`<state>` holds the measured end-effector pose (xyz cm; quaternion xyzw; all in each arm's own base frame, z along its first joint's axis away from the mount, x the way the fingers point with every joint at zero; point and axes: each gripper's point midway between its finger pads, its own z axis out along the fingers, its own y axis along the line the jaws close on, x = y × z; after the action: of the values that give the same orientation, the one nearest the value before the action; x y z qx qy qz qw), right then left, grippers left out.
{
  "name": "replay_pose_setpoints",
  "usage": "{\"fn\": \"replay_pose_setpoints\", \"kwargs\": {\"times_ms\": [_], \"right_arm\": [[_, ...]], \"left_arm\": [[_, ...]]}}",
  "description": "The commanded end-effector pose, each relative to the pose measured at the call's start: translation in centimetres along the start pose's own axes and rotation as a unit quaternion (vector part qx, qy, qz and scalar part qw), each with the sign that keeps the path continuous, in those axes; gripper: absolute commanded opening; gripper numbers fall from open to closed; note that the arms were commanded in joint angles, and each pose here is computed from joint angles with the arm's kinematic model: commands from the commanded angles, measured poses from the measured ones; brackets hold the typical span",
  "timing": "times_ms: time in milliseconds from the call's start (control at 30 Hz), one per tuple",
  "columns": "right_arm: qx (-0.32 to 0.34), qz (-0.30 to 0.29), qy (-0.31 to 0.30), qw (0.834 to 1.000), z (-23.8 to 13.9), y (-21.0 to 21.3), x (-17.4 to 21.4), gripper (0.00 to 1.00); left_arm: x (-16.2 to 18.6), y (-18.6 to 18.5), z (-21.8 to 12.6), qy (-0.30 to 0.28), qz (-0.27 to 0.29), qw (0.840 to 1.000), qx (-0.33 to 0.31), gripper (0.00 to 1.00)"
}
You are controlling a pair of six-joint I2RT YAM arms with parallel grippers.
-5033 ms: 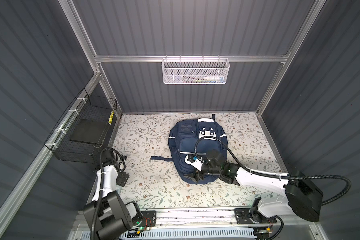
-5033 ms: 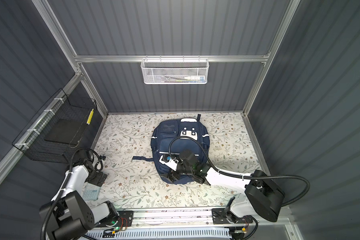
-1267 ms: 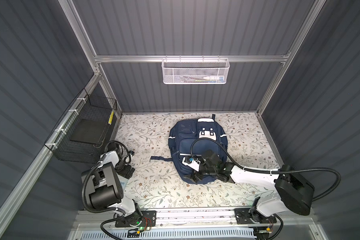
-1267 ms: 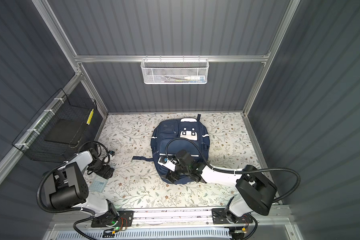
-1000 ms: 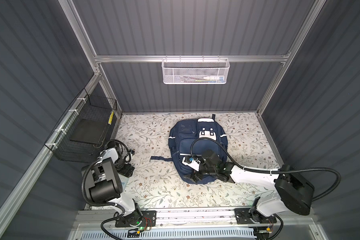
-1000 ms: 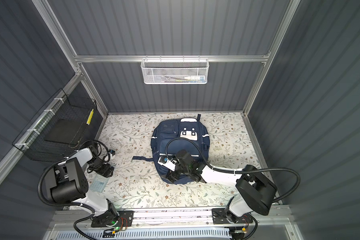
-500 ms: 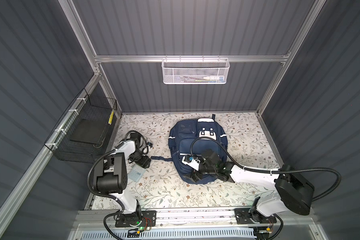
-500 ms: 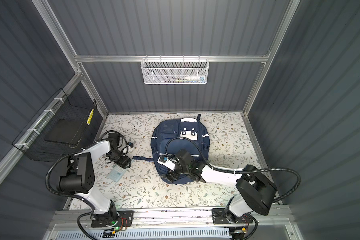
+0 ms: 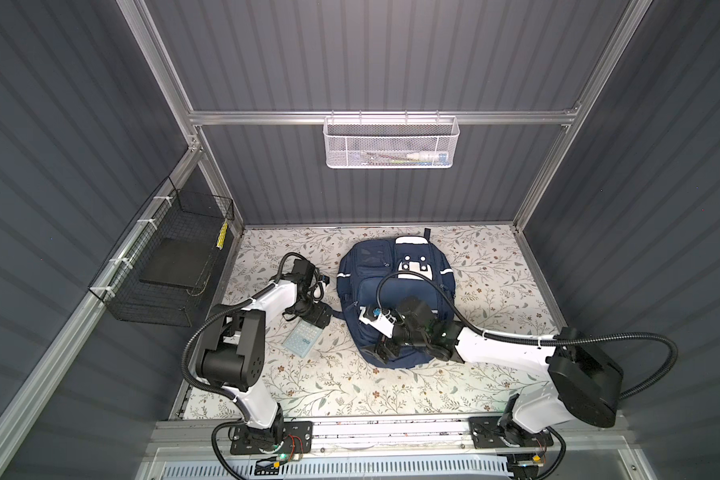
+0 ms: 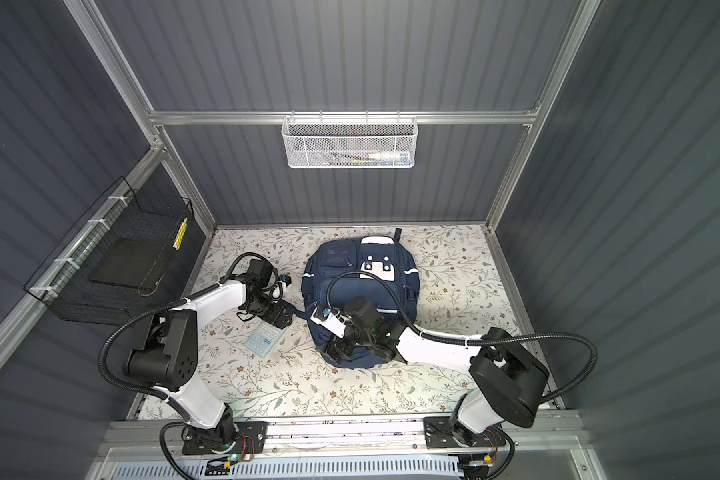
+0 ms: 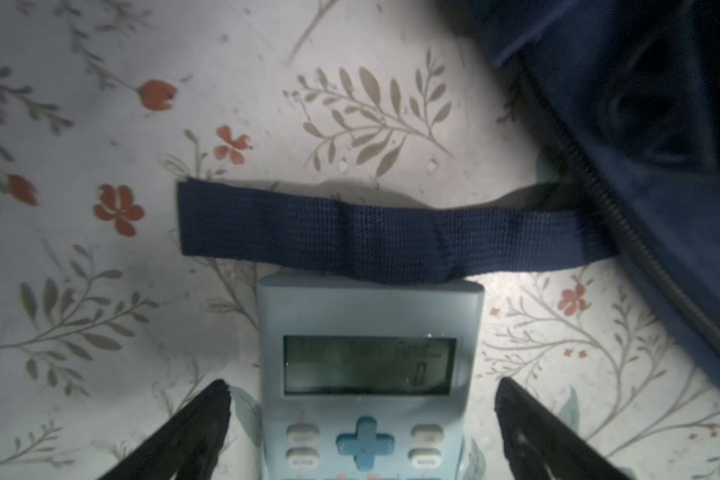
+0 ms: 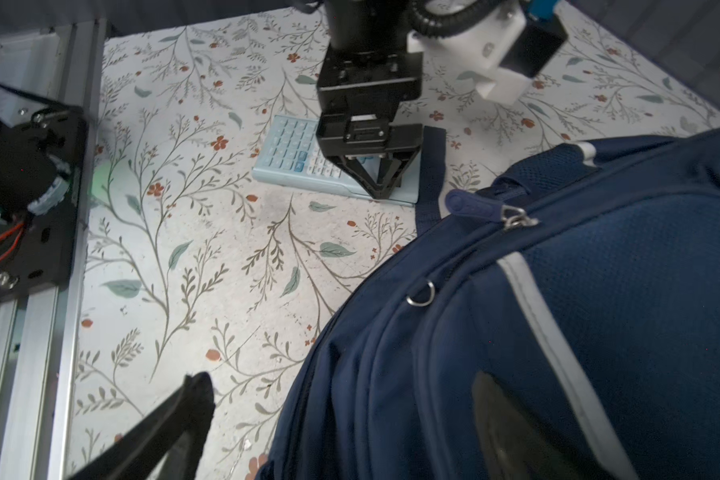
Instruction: Pack the student bag
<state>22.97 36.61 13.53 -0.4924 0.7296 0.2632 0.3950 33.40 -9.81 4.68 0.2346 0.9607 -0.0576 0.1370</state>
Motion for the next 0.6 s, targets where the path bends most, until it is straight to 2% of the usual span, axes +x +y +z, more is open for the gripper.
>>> {"fn": "replay_pose_setpoints", "kwargs": {"times_ms": [0,67,100,133,167,233,267,367,400,500,567], "right_arm": [[0.043,0.101,-0.005,0.994,0.0,-2.1,-1.9,0.99],[-0.007,0.137,0.01,0.99,0.3,-1.8,-2.4,0.99],[-0.027,0.167,0.013,0.986,0.4,-1.8,-2.9,0.99],[-0.027,0.182,0.016,0.983,0.5,-2.0,-3.5,0.99],[-0.007,0.18,0.023,0.983,0.6,-2.1,-3.8,0.99],[0.052,0.137,0.05,0.988,1.2,-1.3,-3.9,0.98],[0.064,0.138,0.06,0.987,1.5,-1.0,-4.1,0.98],[0.045,0.219,0.085,0.971,2.8,0.8,-3.9,0.96],[0.034,0.24,0.083,0.967,3.5,1.5,-3.9,0.95],[0.028,0.272,0.102,0.957,5.4,3.1,-3.7,0.94],[0.02,0.282,0.121,0.952,6.8,4.0,-3.4,0.93]], "left_arm": [[-3.1,-0.4,-2.6,-0.083,-0.076,0.993,0.026,1.0],[-4.6,-0.4,-4.6,-0.135,-0.093,0.986,0.024,1.0],[-5.1,0.3,-5.7,-0.162,-0.115,0.98,0.004,1.0],[-5.0,1.5,-6.4,-0.177,-0.163,0.97,-0.026,1.0],[-4.5,2.4,-6.5,-0.176,-0.205,0.962,-0.043,1.0],[-2.9,3.5,-5.6,-0.154,-0.29,0.944,-0.04,1.0],[-2.0,3.7,-5.2,-0.145,-0.323,0.934,-0.039,0.99],[1.6,4.2,-2.8,-0.129,-0.421,0.897,-0.018,0.96],[2.4,4.3,-2.3,-0.131,-0.435,0.891,-0.008,0.94],[4.0,4.9,-1.5,-0.129,-0.433,0.892,-0.022,0.89],[4.4,4.9,-0.7,-0.135,-0.449,0.883,0.012,0.79]]}}
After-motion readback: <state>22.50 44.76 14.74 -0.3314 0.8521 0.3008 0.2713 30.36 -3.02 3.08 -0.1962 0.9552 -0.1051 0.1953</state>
